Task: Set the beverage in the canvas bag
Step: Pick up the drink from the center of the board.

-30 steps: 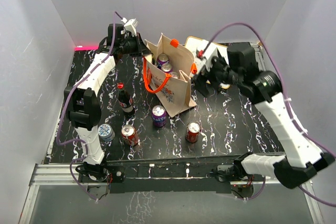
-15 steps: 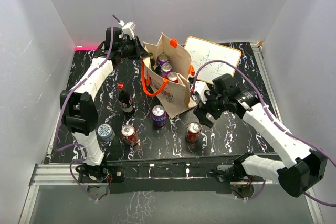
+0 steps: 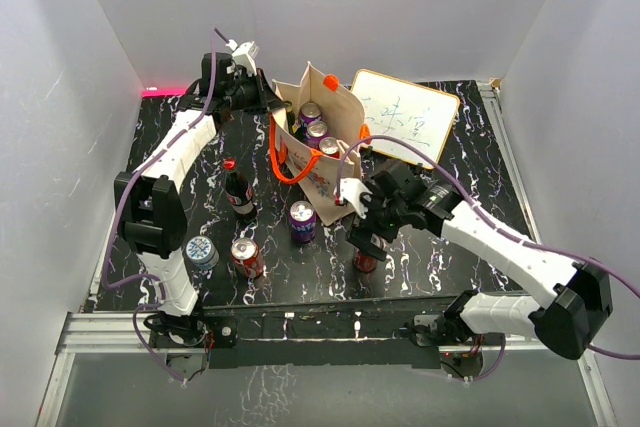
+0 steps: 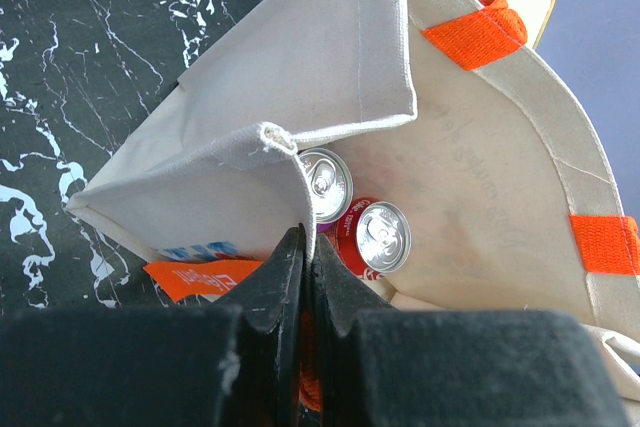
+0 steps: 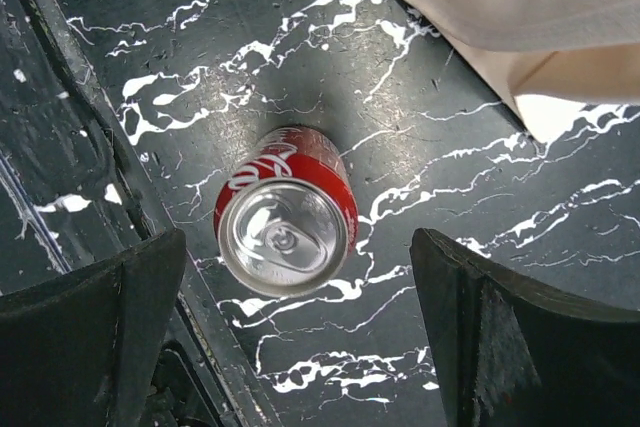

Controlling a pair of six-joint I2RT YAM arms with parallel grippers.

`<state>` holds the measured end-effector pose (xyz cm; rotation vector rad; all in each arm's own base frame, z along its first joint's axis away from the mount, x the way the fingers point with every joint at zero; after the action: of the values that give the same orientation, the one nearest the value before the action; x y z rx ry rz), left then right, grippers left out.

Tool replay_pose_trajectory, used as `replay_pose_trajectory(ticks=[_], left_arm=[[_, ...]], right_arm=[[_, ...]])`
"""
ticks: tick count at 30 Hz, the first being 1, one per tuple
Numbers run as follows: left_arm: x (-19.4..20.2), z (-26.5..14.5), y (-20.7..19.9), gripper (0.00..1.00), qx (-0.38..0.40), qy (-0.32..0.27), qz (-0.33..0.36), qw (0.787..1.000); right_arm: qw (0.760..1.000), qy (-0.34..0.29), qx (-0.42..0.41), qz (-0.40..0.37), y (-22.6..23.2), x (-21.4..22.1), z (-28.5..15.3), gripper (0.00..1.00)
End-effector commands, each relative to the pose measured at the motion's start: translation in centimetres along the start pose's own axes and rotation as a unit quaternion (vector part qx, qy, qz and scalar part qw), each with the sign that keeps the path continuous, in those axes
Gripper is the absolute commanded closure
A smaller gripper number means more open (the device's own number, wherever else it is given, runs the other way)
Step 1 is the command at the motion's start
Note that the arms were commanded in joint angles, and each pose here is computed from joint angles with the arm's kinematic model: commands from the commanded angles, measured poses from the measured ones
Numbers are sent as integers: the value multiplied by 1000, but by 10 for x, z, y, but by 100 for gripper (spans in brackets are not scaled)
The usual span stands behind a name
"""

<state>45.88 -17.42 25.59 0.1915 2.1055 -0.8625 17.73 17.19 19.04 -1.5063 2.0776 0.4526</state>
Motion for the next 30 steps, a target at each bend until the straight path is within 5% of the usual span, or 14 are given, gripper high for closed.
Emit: replay_pose_trajectory(ticks=[1,10,23,30], left_arm=[[-12,-18,-17,100,16,-26,16,999],[-13,-21,-20,100,24,-32,24,999],[-11,-23,-19,100,24,-31,37,999],[-11,-22,-19,100,27,-32,35,999]], right_arm=[[1000,4,22,-9,-1,-6,16,1],[998,54,26,-17,-3,14,35,1],[999,43,-4,-27,2,18,55,16],[999,26,2,-29,1,6,41,47]])
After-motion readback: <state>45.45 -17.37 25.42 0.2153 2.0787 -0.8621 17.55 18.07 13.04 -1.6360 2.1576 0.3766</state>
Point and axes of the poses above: each gripper's point midway between its finger pads, its own z axis out along the fingers, its own y axis along the line the jaws close on, x = y × z, the point moved 5 cm from there along -z, back along the fingers, and after that the axes turned 1 degree about -z, right-handed, at the moved point
